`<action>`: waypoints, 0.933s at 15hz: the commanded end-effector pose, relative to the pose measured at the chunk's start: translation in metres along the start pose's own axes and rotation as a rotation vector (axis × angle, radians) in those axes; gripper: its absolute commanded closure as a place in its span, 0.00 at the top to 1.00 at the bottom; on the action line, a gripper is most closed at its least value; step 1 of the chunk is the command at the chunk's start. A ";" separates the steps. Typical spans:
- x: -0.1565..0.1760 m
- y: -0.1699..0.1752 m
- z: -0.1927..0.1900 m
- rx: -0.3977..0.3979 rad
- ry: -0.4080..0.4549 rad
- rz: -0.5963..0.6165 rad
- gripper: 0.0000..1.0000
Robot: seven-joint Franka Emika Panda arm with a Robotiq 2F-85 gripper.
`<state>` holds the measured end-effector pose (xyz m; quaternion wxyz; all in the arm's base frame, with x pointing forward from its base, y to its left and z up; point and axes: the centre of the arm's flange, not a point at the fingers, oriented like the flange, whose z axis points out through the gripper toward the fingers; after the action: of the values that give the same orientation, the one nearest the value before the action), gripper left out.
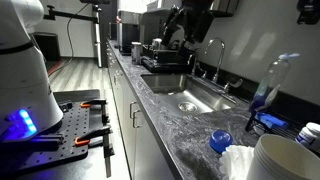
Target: Open the faucet using the faucet handle on the right then close the faucet
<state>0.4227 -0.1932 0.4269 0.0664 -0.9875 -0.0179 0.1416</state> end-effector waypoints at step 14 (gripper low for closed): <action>0.082 -0.065 -0.033 0.117 0.246 0.419 1.00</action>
<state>0.4857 -0.1368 0.4403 0.0988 -0.9834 0.1386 0.0636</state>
